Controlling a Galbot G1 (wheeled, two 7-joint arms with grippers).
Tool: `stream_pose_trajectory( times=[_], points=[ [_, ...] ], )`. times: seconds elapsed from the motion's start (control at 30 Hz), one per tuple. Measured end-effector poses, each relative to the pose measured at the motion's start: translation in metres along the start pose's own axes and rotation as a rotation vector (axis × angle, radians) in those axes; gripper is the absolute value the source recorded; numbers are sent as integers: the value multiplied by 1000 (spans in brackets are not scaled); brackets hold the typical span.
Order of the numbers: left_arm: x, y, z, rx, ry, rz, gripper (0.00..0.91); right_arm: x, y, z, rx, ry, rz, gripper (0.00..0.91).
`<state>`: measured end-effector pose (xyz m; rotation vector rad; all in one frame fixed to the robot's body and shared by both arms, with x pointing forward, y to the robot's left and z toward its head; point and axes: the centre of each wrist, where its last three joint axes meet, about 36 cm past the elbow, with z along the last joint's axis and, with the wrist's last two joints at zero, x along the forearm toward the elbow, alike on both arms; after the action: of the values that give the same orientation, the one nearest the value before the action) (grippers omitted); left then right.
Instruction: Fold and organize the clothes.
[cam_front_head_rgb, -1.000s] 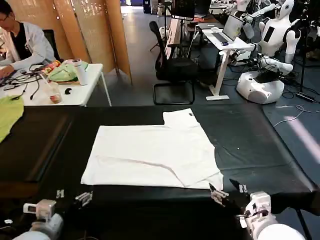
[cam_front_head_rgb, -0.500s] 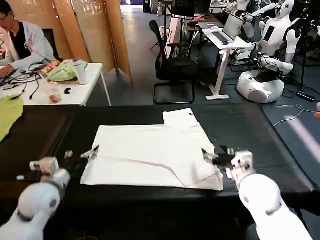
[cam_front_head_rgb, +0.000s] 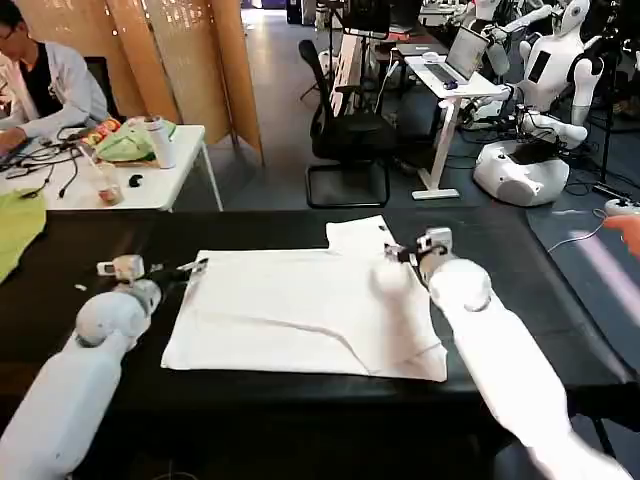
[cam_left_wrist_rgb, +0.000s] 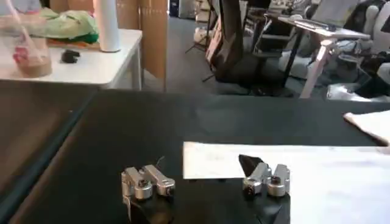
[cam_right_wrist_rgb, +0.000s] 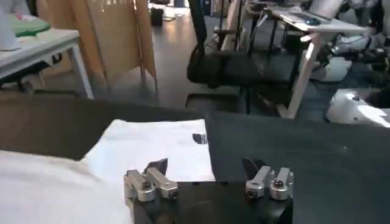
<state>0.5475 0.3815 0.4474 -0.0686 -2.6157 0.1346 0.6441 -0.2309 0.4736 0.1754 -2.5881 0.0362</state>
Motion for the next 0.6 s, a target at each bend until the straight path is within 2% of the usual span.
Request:
stream_pose_trajectory(
  times=[0.3,0.6],
  points=[
    [-30,8,-16,47,62,12,878,-31,7,-7,-5,30,25,878],
    [-48,9,-17,33,95,9,878,-46,5,-2,-18,69,33,878]
  ],
)
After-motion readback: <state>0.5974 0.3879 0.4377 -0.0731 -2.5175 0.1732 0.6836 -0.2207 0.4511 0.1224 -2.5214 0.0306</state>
